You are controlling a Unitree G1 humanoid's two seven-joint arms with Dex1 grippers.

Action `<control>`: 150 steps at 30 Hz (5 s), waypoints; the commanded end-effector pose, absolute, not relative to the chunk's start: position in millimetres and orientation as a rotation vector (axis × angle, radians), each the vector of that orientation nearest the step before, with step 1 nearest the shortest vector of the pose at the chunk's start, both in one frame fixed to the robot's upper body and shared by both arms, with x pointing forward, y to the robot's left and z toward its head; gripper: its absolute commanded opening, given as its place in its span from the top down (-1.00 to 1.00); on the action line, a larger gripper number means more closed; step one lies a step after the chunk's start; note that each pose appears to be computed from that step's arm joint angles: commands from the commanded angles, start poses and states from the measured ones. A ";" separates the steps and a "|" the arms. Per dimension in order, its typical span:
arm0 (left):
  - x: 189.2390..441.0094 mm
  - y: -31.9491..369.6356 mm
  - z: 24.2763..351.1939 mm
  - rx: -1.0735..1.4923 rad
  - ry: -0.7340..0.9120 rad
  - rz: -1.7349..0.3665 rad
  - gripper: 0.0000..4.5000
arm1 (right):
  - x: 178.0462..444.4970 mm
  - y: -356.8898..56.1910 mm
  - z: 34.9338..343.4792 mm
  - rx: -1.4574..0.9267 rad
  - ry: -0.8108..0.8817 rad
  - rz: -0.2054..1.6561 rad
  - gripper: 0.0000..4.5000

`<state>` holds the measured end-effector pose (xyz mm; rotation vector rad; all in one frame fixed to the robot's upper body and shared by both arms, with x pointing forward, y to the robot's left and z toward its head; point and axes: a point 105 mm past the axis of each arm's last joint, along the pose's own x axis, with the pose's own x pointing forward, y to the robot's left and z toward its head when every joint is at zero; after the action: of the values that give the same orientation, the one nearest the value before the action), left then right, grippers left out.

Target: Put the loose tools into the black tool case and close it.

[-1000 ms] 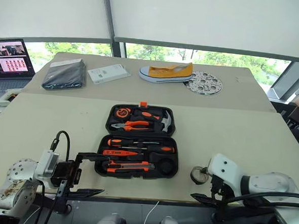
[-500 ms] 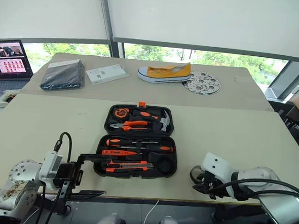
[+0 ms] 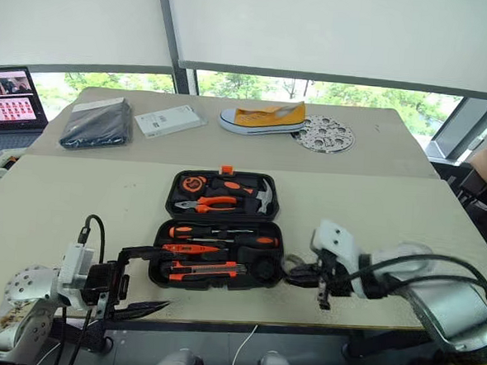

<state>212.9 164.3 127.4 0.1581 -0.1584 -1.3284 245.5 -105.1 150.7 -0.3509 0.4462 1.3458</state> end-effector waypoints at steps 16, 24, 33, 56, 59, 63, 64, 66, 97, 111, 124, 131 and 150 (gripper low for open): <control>209.8 172.5 131.5 0.211 -0.166 -1.286 -1.00 | 258.9 -107.0 116.9 -0.481 0.692 1.261 0.99; 218.4 178.7 129.8 0.202 -0.139 -1.223 -1.00 | 259.2 -100.8 127.2 -0.463 0.607 1.293 0.29; 265.4 229.1 135.4 0.149 -0.037 -0.856 -0.89 | 283.6 -147.0 171.0 -0.224 0.350 1.169 -0.33; 343.4 178.3 105.7 0.158 0.155 -0.801 0.98 | 370.4 -128.9 103.8 -0.429 0.228 1.092 1.00; 341.1 174.1 101.4 0.187 0.187 -0.843 0.98 | 359.9 -128.4 100.5 -0.398 0.260 1.104 1.00; 336.2 166.8 96.2 0.179 0.219 -0.886 0.98 | 352.8 -138.9 97.7 -0.413 0.274 1.037 1.00; 335.2 166.2 94.5 0.183 0.226 -0.888 0.98 | 350.4 -143.4 95.6 -0.410 0.289 1.023 1.00; 334.9 167.2 92.7 0.175 0.234 -0.874 0.98 | 347.6 -150.8 92.4 -0.411 0.311 0.995 1.00; 374.4 206.8 134.1 -0.165 0.579 -0.544 -0.99 | 393.6 -146.6 154.7 0.066 0.720 0.633 -0.96; 378.0 195.0 127.3 -0.196 0.586 -0.558 -0.14 | 406.6 -142.3 143.9 0.042 0.755 0.583 -0.17; 383.7 196.1 133.3 -0.226 0.509 -0.552 1.00 | 403.7 -150.0 131.8 0.094 0.773 0.563 0.99; 385.7 198.6 169.6 -0.184 0.151 -0.599 1.00 | 406.1 -130.3 187.8 -0.028 0.258 0.763 0.99; 290.1 203.1 119.1 0.451 -0.217 -0.762 0.44 | 308.1 -159.8 118.1 -0.988 -0.339 0.867 0.59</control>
<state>298.6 201.4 116.7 0.3966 -0.1698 -0.7355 318.9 -160.3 123.7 -0.9247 -0.3038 0.8323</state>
